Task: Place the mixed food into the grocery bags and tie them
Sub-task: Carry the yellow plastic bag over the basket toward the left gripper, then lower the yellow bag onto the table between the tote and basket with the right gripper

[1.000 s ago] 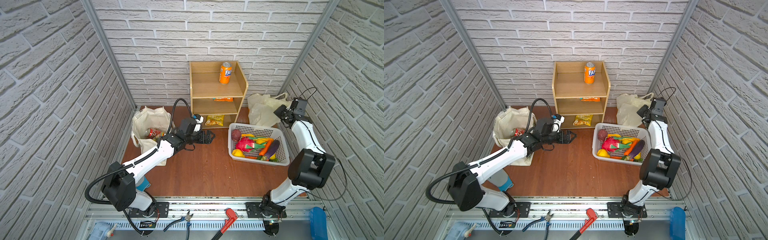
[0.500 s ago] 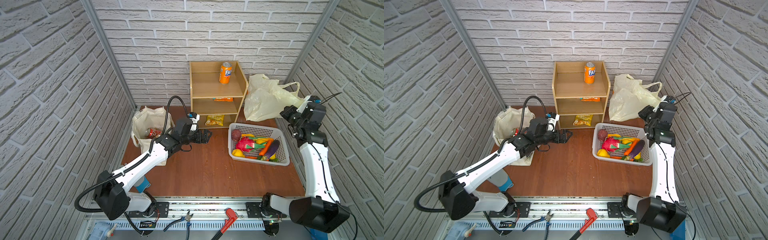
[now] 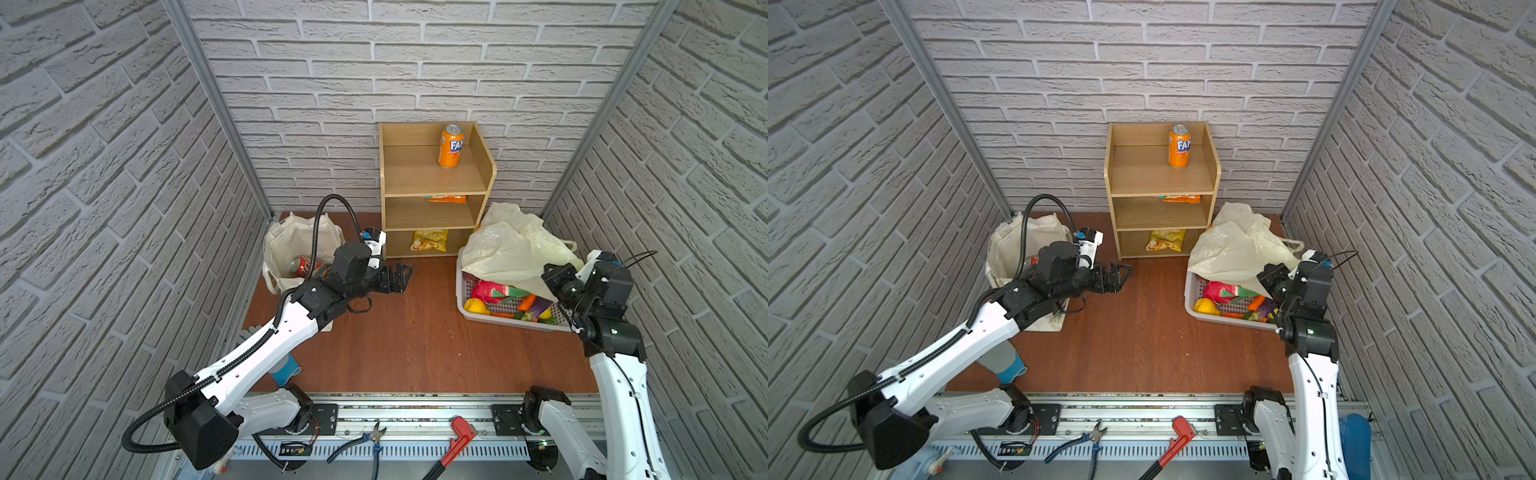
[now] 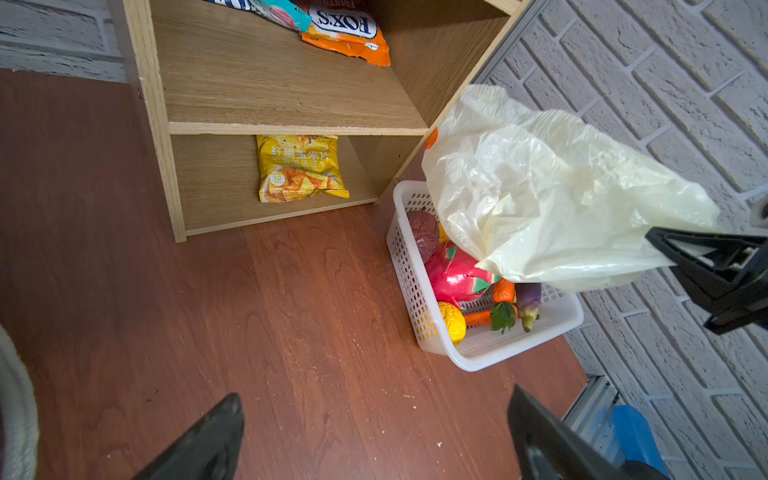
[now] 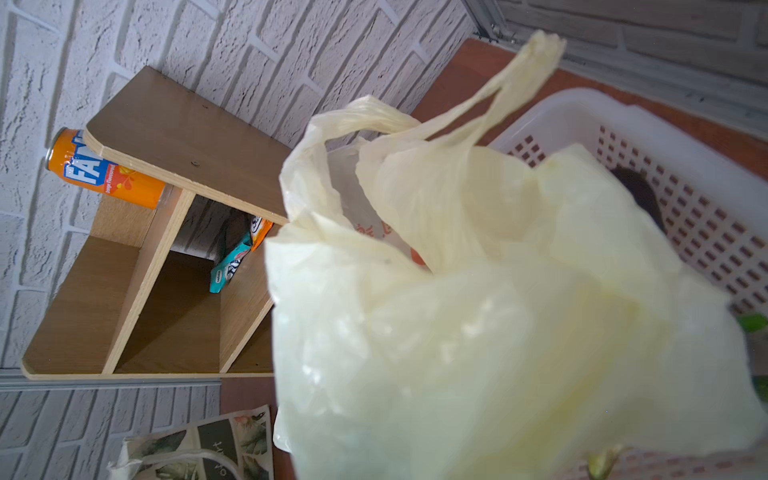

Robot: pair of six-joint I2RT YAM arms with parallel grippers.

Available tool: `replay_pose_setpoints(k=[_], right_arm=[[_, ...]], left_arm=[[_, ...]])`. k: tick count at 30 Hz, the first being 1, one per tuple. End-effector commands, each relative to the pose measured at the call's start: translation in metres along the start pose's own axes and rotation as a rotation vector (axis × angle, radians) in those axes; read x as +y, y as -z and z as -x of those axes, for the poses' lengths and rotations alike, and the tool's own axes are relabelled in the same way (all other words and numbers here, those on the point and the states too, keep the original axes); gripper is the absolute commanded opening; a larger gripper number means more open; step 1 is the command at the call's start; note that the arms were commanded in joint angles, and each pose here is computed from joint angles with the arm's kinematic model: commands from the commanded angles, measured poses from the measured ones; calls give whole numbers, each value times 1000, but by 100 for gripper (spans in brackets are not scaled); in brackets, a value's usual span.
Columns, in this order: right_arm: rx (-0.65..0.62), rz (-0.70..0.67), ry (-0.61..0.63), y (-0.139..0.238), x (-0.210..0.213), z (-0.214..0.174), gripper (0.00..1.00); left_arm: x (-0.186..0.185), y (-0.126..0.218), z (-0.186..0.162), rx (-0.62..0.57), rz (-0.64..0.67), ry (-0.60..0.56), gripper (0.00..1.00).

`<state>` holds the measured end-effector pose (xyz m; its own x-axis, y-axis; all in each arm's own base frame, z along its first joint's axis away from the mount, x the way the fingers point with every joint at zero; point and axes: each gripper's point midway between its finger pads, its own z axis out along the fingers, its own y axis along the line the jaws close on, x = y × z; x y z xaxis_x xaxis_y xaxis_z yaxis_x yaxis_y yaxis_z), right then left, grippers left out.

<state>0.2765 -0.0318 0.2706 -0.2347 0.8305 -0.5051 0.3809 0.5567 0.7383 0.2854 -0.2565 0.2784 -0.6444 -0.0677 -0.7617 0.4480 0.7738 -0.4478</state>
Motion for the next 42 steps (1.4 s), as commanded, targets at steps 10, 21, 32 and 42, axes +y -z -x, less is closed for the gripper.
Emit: replay_pose_setpoints(k=[10, 21, 32, 42], right_arm=[[147, 103, -117, -17, 23, -84, 9], [261, 228, -105, -30, 114, -143, 11], [358, 292, -119, -60, 184, -197, 26], [558, 337, -119, -100, 222, -280, 59]], left_arm=[[2, -1, 4, -17, 14, -4, 98], [10, 5, 13, -37, 56, -13, 98], [30, 28, 28, -111, 105, 26, 98], [45, 50, 34, -180, 169, 58, 98]])
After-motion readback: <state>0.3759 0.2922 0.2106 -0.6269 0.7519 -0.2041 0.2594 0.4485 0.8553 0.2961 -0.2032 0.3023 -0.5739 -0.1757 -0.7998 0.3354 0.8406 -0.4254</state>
